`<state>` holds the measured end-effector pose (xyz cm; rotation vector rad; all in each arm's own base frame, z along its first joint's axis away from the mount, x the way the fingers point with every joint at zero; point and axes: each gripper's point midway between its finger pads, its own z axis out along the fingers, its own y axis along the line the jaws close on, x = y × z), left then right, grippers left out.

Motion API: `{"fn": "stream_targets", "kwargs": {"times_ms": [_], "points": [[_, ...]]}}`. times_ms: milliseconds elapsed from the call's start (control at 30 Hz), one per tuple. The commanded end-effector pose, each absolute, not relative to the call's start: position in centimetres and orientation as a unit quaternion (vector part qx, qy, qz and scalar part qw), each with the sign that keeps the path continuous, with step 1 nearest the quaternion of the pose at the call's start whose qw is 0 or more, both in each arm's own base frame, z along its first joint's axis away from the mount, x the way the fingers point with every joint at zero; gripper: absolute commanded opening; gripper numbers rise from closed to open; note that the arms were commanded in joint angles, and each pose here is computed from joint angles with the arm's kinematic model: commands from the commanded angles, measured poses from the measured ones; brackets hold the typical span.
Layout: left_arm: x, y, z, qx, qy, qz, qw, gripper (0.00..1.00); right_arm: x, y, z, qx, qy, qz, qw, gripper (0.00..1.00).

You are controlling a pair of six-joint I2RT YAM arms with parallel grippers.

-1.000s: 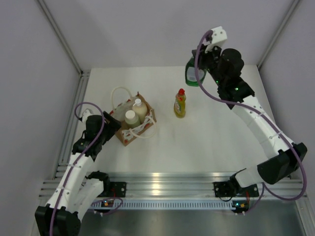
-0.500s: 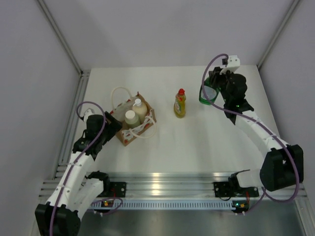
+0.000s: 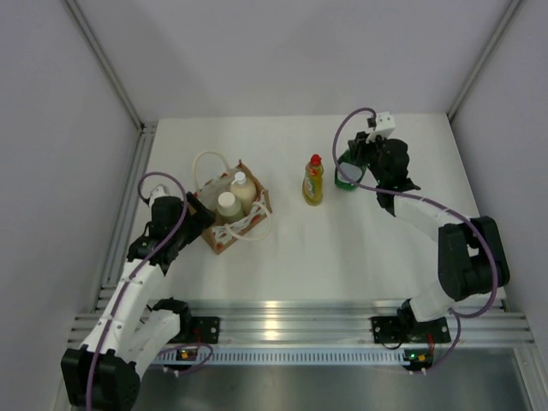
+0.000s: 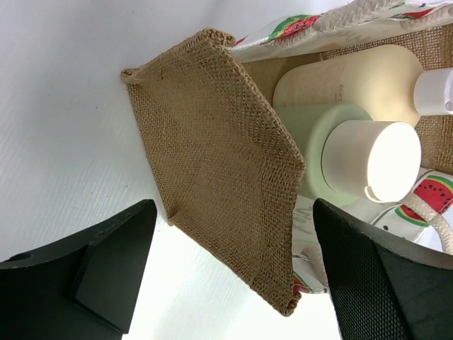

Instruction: Take the personal care products out of the canvas bag

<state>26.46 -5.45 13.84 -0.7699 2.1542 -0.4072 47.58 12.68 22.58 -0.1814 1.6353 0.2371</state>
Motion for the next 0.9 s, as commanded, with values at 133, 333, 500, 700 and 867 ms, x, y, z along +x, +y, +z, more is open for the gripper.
{"fn": "stream_targets", "kwargs": {"times_ms": [133,333,500,700,867], "points": [[27.3,-5.8,15.1,-0.282,0.85,-0.168,0.411,0.96,47.8,13.1,29.8,-0.095,0.625,0.124,0.765,0.14],[27.5,-5.5,15.6,-0.276,0.849,-0.161,0.421,0.97,47.4,13.1,28.7,-0.103,0.639,0.121,0.752,0.71],[27.6,-5.8,15.2,-0.273,0.854,-0.163,0.412,0.98,46.6,13.1,30.0,-0.104,0.635,0.124,0.755,0.8],[27.6,-6.2,15.0,-0.263,0.86,-0.168,0.404,0.98,44.0,15.2,34.5,-0.116,0.638,0.155,0.746,0.81],[27.8,-6.3,15.3,-0.257,0.861,-0.169,0.406,0.97,41.2,22.1,35.1,-0.18,0.679,0.188,0.686,0.77]]}}
